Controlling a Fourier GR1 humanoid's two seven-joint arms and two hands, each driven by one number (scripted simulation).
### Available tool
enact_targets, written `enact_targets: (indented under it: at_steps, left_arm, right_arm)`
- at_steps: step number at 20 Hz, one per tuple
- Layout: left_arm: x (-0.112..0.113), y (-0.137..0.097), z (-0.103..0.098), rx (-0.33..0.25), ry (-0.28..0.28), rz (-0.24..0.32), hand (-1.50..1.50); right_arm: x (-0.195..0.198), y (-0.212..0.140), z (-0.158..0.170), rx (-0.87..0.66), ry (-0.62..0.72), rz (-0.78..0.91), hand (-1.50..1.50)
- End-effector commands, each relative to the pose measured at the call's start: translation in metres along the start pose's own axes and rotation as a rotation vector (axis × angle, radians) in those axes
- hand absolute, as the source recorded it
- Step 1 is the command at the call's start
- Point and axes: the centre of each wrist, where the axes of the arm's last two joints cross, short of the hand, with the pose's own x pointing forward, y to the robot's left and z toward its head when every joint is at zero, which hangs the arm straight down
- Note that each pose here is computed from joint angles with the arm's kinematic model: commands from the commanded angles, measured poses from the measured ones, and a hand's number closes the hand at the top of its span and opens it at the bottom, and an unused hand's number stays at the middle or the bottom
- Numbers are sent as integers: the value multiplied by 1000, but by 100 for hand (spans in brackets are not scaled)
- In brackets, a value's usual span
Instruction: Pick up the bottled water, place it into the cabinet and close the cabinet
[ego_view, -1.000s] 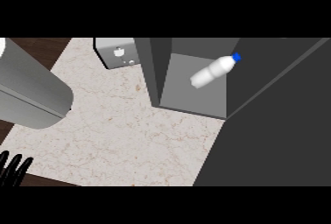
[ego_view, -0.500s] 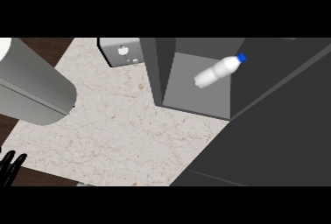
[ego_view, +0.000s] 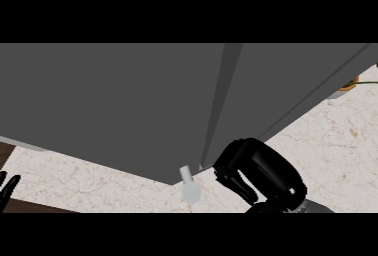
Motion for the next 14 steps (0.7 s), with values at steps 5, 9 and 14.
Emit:
enact_targets:
  at_steps: [5, 9, 14]
  left_arm:
    - [6, 8, 6, 8, -20, 33, -150]
    - [10, 10, 1, -6, -21, 45, -150]
    - [2, -4, 10, -7, -19, 52, -150]
  right_arm:
    - [9, -51, -96, -219, 64, 47, 150]
    - [11, -64, -130, -234, 97, 73, 150]
    - [5, -75, -138, -251, 92, 74, 150]
